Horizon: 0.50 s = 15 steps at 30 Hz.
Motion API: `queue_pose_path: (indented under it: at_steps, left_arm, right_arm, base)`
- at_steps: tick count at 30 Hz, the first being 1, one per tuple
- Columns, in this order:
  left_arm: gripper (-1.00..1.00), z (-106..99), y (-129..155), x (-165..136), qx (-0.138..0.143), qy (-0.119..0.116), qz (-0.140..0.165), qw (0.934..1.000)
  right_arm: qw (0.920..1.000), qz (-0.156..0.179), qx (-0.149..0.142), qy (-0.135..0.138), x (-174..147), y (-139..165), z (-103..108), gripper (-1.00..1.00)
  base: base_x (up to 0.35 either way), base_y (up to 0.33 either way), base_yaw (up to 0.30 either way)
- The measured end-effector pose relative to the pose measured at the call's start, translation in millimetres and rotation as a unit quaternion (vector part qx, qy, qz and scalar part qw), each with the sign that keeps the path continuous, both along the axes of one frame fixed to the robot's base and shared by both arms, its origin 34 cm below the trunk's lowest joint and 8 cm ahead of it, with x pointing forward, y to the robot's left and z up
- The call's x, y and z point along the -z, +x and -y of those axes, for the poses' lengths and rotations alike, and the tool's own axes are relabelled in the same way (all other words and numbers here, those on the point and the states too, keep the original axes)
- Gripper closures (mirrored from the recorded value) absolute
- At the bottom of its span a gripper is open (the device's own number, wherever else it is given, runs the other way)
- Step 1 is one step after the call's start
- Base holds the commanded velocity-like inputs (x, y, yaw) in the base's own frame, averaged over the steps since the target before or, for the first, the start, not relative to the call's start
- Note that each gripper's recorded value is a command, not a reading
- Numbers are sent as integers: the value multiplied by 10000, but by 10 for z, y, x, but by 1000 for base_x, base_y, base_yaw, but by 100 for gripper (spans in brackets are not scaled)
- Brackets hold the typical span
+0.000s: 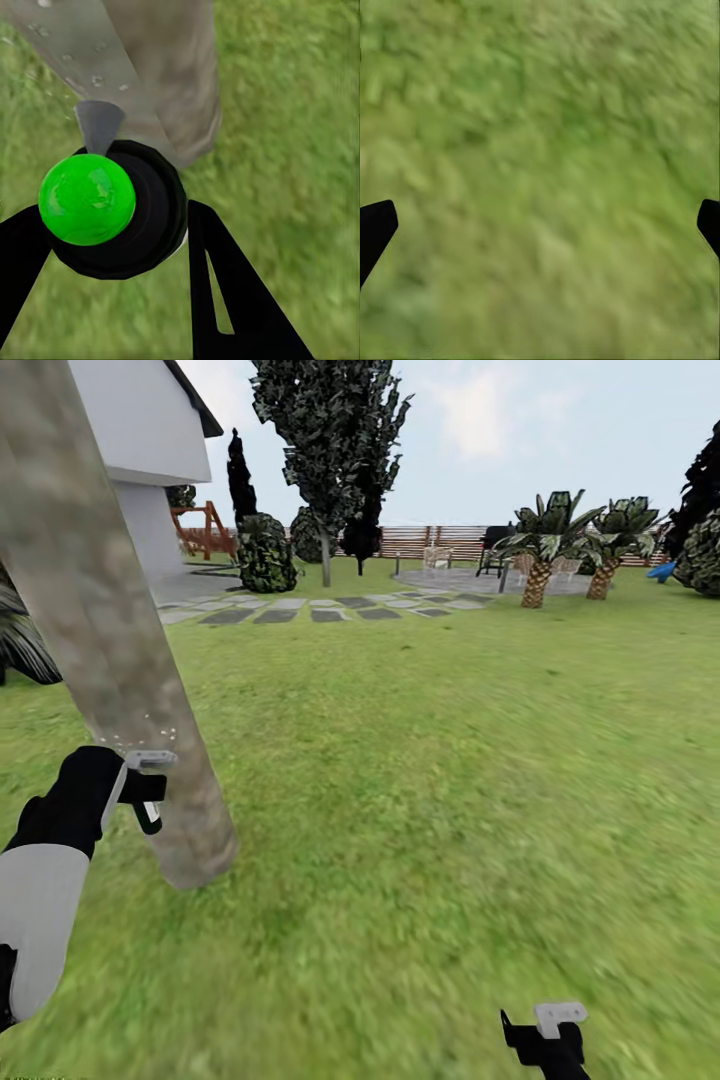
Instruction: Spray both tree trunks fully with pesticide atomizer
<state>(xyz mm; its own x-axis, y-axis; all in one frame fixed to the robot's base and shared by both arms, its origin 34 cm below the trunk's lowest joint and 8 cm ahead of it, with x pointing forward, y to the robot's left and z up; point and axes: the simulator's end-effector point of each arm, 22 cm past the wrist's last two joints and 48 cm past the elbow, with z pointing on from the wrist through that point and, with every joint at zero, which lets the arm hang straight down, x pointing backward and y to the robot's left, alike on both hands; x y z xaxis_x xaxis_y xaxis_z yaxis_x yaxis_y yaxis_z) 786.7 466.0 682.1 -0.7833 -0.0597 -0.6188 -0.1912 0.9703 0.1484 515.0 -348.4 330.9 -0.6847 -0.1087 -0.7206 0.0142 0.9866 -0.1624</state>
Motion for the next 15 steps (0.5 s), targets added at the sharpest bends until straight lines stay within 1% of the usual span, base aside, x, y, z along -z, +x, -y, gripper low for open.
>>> queue_pose_path:
  at_steps: [12,13,15]
  left_arm:
    - [100,5,1,1,1,-7,2,10000]
    - [100,9,0,5,3,-8,-2,10000]
    - [100,8,-2,10,1,3,-8,10000]
  right_arm:
    - [10000,-1,-8,-2,0,1,-2,-100]
    - [10000,0,-7,-2,-1,3,-2,-100]
    - [10000,-1,-4,-1,1,0,-1,-100]
  base:
    - [227,-204,274]
    - [184,-223,203]
    - [123,-247,66]
